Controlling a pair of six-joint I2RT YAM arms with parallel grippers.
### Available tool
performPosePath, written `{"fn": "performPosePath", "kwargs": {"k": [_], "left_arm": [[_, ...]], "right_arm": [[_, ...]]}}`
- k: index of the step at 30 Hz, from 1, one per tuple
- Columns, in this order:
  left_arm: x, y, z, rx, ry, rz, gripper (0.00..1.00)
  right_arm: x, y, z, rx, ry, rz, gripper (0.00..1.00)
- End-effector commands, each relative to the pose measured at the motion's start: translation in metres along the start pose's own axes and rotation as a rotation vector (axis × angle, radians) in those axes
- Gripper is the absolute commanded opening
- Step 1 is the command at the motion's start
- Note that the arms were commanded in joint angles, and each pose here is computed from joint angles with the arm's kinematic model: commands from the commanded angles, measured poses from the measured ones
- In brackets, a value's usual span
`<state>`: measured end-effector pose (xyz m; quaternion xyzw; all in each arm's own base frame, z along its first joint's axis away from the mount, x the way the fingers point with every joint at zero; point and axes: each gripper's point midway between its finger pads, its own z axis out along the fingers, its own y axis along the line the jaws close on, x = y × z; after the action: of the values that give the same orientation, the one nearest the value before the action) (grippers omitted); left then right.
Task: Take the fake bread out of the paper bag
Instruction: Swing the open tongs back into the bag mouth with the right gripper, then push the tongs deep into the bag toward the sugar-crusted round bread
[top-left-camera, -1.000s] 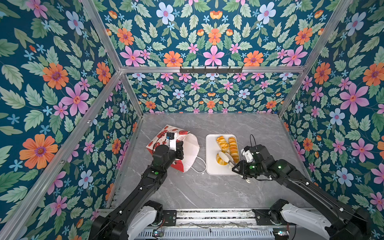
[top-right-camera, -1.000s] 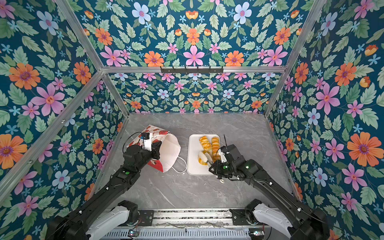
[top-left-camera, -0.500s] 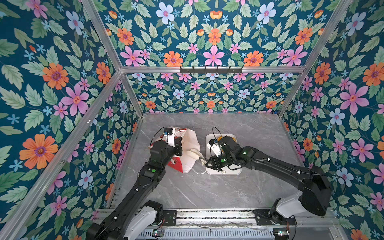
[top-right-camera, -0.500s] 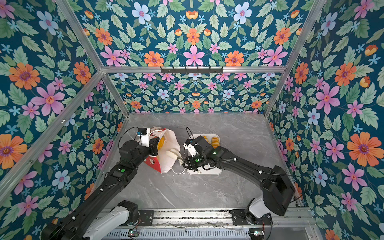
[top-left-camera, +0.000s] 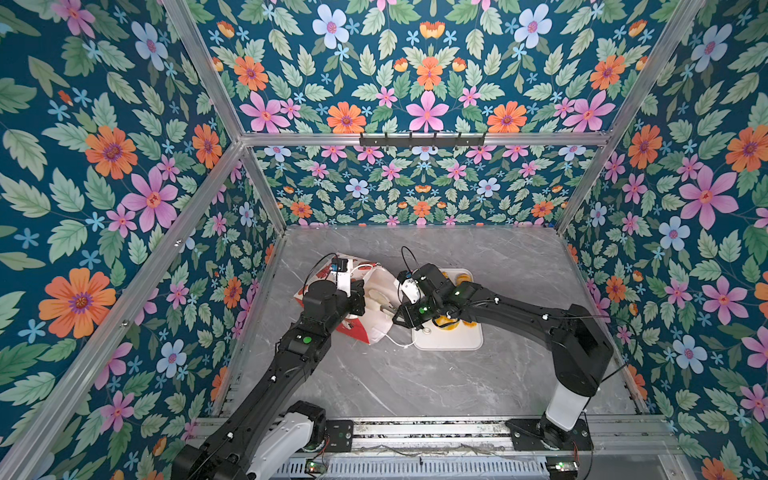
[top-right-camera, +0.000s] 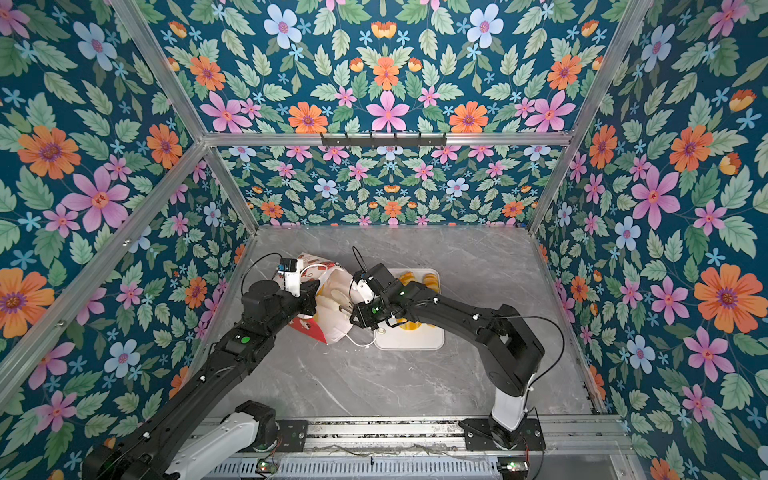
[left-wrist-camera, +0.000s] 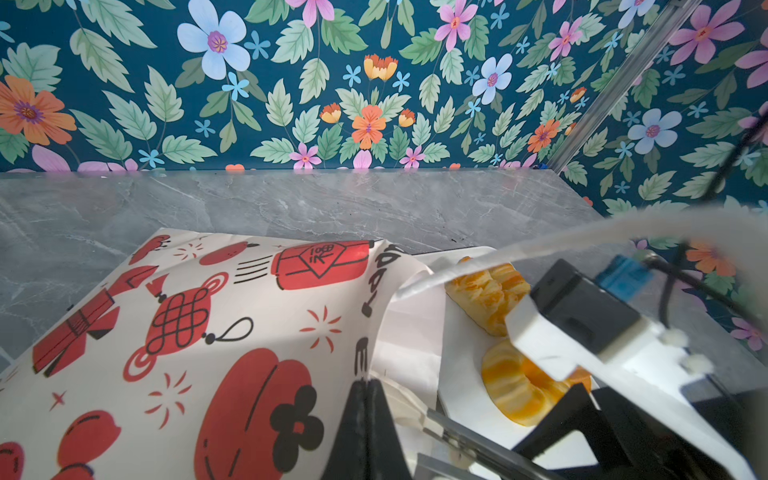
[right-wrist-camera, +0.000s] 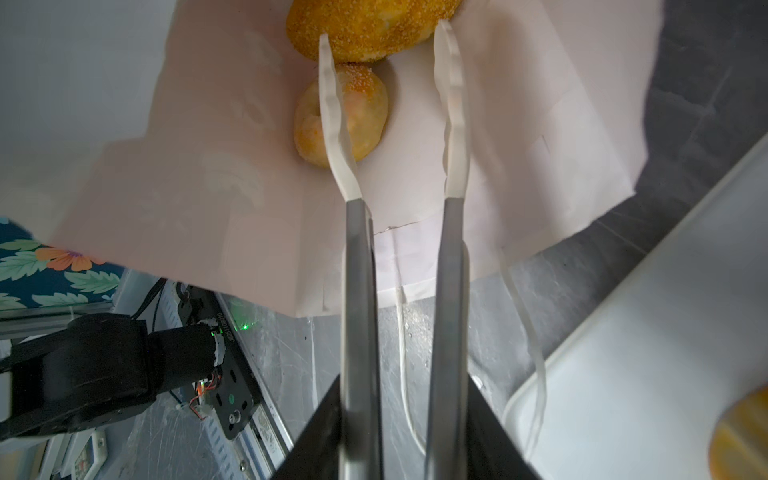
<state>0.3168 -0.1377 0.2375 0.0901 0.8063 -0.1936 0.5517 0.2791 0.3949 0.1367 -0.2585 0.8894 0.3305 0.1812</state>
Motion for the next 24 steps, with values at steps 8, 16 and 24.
{"fn": "performPosePath", "kwargs": {"k": [8, 16, 24], "left_arm": [[-0.002, -0.006, -0.006, 0.032, -0.017, 0.007, 0.00], [-0.001, -0.011, -0.007, 0.063, -0.017, 0.013, 0.00], [0.001, -0.015, -0.006, 0.088, -0.015, 0.009, 0.00]], "right_arm": [[-0.038, -0.001, 0.006, 0.004, -0.101, 0.050, 0.48], [-0.035, -0.005, 0.010, -0.054, -0.080, 0.135, 0.52], [-0.038, 0.000, 0.019, -0.183, -0.077, 0.212, 0.50]]}}
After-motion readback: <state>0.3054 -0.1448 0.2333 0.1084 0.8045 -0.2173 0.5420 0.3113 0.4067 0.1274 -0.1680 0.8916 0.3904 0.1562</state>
